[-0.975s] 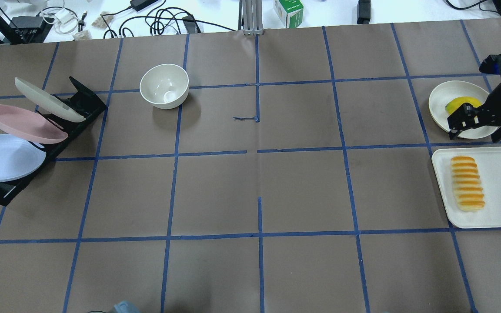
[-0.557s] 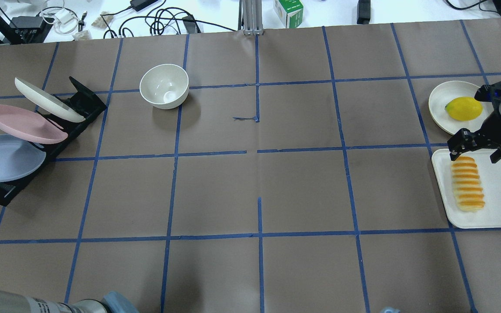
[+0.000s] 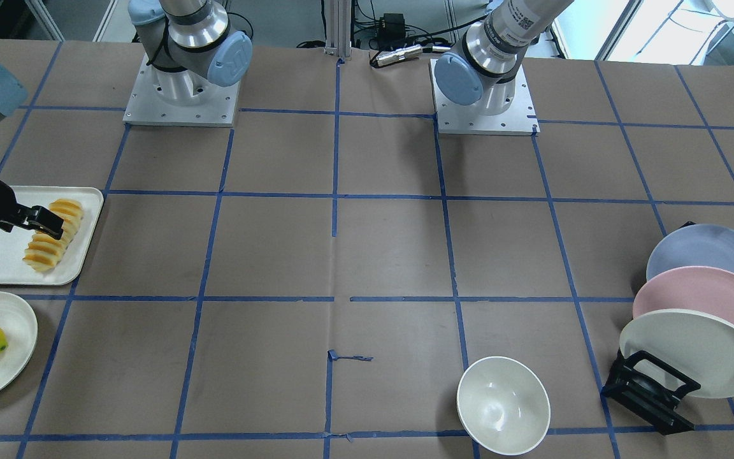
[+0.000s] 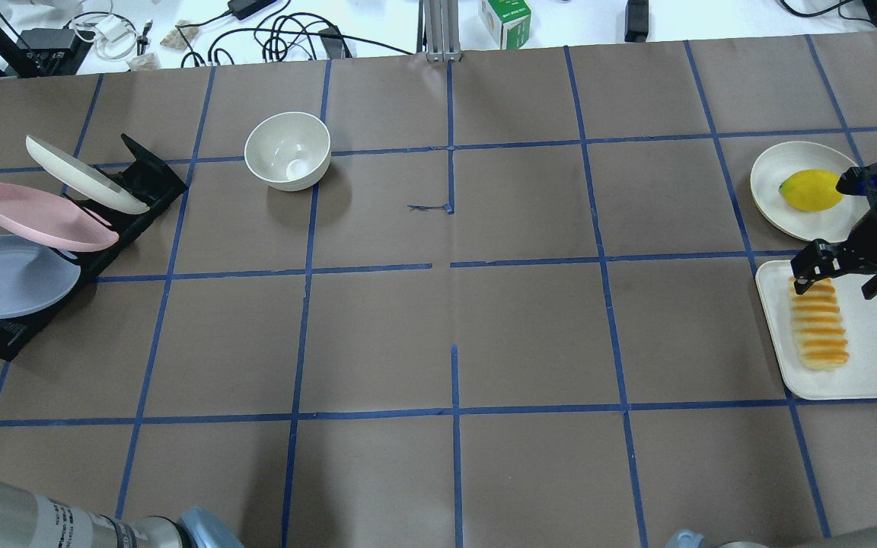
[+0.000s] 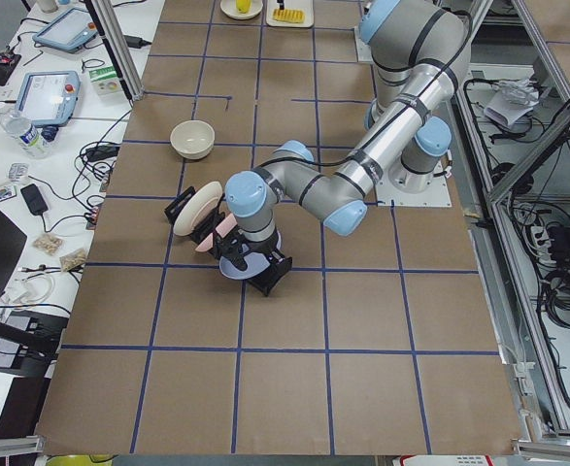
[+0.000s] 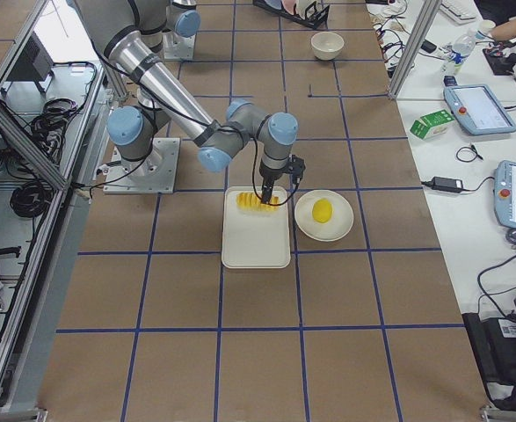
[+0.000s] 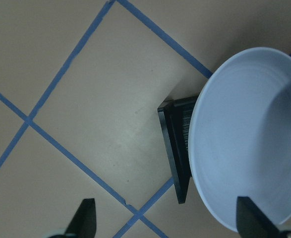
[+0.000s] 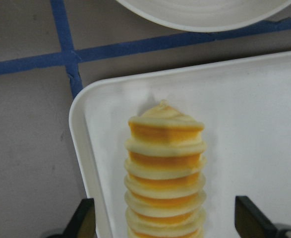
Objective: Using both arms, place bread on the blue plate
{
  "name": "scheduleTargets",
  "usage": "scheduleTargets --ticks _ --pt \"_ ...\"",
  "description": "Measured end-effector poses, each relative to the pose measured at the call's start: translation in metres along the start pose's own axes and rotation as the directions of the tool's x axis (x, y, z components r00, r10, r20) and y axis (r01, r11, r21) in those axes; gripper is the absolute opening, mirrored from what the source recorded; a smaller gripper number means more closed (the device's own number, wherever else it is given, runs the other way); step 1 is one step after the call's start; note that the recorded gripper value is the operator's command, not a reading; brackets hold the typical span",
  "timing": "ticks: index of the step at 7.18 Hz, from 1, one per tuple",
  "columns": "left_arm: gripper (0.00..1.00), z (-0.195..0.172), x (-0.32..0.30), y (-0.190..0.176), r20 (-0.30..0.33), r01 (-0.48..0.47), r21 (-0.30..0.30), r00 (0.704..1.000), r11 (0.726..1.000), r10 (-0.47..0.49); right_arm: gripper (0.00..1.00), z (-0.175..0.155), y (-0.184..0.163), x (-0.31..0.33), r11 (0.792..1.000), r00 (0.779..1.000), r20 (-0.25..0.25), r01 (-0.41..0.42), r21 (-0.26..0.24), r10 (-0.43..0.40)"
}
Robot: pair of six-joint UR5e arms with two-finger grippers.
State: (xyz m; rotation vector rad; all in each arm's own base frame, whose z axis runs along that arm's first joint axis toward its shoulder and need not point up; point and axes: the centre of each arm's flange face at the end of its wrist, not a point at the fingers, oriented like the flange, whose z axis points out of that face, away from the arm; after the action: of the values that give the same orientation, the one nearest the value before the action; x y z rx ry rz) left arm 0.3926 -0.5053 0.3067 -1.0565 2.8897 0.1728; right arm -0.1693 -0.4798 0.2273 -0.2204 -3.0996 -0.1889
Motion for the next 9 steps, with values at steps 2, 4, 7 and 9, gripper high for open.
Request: scheduleTargets --ticks 2,4,7,9 --pt "0.46 0.011 0.001 -0.008 -0.006 0.006 0.013 1.0 1.0 -0.006 1.0 0.017 -0.007 0.009 1.0 1.0 0.0 0.003 0.001 -0.003" --pt "0.11 0.019 0.002 -0.009 -0.008 0.017 0.005 1.0 1.0 -0.017 1.0 0.028 -0.009 0.016 1.0 1.0 0.007 -0.006 -0.01 0.006" --pt "0.0 0.019 0.006 -0.007 -0.029 0.019 0.004 0.999 1.0 -0.019 0.35 0.044 -0.001 0.011 0.999 0.999 0.031 -0.019 -0.045 0.02" --pt "0.0 0.012 0.006 -0.001 -0.026 0.012 -0.009 1.0 1.0 -0.013 0.0 0.049 0.003 0.008 0.998 0.999 0.038 -0.019 -0.061 0.021"
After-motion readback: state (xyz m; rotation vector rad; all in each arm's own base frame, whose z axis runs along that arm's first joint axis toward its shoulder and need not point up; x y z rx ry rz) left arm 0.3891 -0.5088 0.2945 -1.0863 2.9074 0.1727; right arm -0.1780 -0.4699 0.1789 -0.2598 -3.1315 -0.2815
